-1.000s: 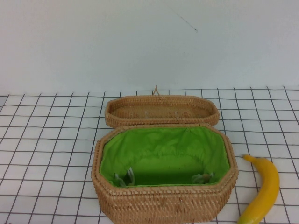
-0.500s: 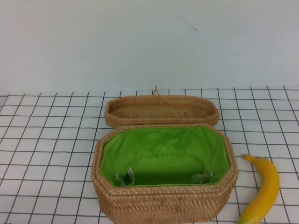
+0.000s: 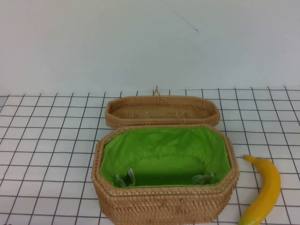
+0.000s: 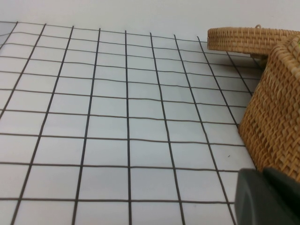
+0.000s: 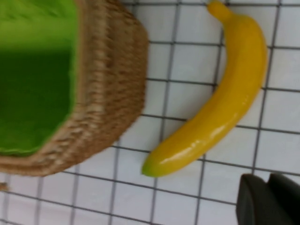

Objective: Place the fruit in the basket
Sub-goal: Pick up the banana on the table

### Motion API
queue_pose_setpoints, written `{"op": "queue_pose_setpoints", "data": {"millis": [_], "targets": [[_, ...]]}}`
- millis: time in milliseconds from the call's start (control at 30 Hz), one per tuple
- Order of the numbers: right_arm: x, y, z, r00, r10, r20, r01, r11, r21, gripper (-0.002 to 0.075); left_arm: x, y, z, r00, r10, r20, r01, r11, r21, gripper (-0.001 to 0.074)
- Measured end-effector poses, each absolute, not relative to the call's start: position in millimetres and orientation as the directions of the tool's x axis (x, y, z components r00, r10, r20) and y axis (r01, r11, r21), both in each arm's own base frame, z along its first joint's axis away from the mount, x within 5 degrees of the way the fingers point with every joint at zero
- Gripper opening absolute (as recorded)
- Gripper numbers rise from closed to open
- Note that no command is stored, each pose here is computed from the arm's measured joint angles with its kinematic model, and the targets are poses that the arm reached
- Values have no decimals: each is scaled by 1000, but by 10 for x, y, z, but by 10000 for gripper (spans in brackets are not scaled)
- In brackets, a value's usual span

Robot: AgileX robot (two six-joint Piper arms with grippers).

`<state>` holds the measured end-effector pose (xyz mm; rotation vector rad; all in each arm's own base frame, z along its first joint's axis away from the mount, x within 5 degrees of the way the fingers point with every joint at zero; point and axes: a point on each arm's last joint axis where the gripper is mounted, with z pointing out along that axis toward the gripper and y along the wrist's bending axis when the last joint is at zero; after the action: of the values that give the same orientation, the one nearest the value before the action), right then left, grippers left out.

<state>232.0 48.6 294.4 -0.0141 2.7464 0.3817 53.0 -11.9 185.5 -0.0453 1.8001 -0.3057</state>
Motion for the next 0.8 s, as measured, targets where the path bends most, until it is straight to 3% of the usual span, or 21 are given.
{"op": "queue_pose_setpoints", "data": {"millis": [233,300,433,500,800], "targets": [[2529,727,2591,-960,43,-277,-4,986,168,95,530,-119,1855,-252,-193,-948,131,964,-231,-3],[2605,752,2502,-962,78,-263,30,983,182,168,530,-119,1855,-252,-193,-948,131,964,-231,-3],[2764,791,2349,-961,124,-247,77,979,191,405,530,-119,1855,-252,-193,-948,131,964,-231,-3],[2841,809,2271,-961,142,-238,97,977,192,465,530,-119,1855,-252,-193,-948,131,964,-231,-3],[3032,847,1879,-968,188,-165,160,972,170,494,530,-119,1855,-252,-193,-948,131,964,-231,-3]]}}
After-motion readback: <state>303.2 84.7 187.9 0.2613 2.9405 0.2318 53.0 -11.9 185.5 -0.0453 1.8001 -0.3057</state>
